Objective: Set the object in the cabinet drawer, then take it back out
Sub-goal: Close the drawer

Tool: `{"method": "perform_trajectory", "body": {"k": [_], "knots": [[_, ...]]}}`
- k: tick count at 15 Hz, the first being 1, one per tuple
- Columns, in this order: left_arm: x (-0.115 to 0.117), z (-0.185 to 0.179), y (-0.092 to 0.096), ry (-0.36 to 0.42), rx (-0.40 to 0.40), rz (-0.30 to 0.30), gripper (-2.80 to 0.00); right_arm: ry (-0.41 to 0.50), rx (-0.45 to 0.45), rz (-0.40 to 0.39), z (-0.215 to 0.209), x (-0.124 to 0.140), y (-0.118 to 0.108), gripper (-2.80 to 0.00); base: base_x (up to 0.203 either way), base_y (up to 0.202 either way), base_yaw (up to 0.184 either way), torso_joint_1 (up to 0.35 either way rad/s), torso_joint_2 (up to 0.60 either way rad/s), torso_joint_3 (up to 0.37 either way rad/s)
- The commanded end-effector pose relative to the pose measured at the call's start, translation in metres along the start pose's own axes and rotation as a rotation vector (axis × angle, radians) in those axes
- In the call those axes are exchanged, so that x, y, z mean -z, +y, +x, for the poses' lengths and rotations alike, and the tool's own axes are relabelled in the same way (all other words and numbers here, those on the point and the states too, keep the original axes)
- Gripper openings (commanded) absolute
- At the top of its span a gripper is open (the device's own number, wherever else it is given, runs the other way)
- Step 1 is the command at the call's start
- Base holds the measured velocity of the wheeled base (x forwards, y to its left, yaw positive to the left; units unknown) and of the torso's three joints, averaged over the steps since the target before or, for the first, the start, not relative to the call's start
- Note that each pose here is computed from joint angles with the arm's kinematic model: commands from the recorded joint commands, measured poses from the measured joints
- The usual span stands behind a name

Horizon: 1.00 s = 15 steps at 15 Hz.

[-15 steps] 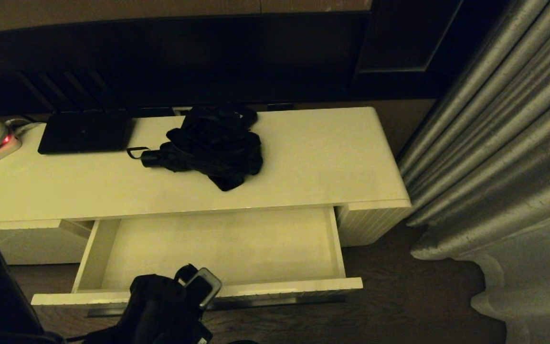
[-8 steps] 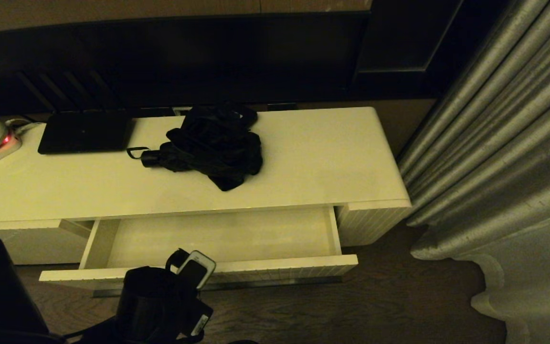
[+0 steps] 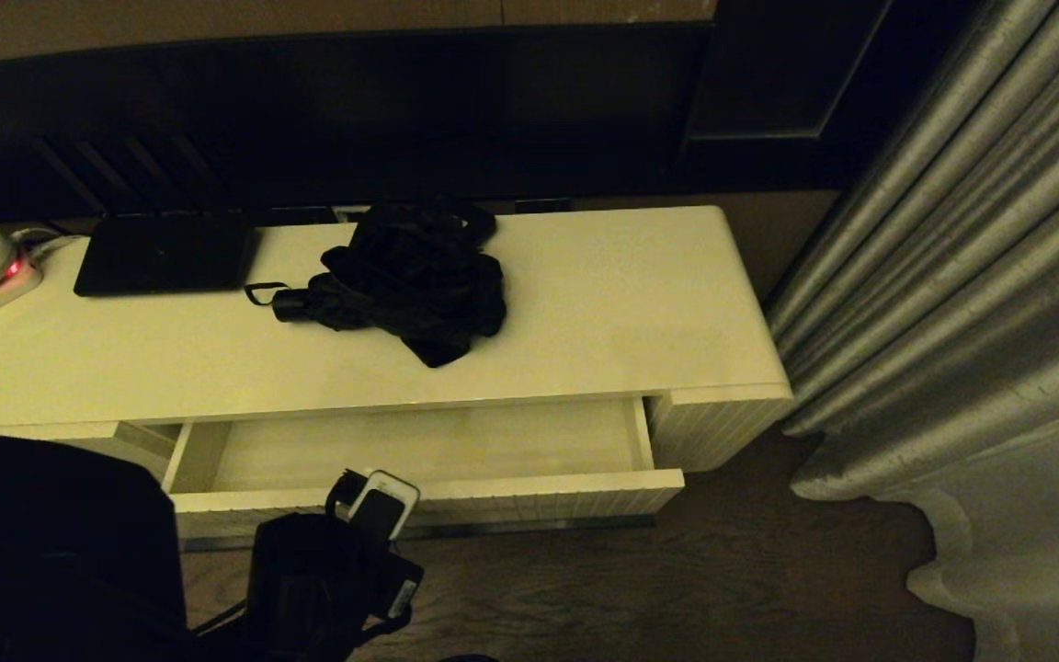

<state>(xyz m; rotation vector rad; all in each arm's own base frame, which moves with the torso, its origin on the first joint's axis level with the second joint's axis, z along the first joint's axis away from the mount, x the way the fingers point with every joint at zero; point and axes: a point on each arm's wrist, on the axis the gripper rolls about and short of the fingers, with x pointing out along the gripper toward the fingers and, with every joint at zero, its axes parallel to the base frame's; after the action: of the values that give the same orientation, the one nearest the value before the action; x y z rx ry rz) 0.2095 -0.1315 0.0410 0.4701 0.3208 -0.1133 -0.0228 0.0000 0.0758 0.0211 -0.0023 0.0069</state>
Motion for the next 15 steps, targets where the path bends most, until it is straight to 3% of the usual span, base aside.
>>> {"method": "perform_trajectory", "body": {"k": [1, 15], "knots": [[0.011, 0.009, -0.007, 0.031, -0.019, 0.02, -2.8, 0.001, -0.001, 0.0, 0.0, 0.0, 0.0, -2.8, 0.0, 0.0, 0.0, 0.0, 0.0, 0.0], [-0.006, 0.043, 0.011, -0.022, -0.147, -0.045, -2.8, 0.001, -0.001, 0.0, 0.0, 0.0, 0.0, -2.8, 0.0, 0.0, 0.0, 0.0, 0.0, 0.0]]}}
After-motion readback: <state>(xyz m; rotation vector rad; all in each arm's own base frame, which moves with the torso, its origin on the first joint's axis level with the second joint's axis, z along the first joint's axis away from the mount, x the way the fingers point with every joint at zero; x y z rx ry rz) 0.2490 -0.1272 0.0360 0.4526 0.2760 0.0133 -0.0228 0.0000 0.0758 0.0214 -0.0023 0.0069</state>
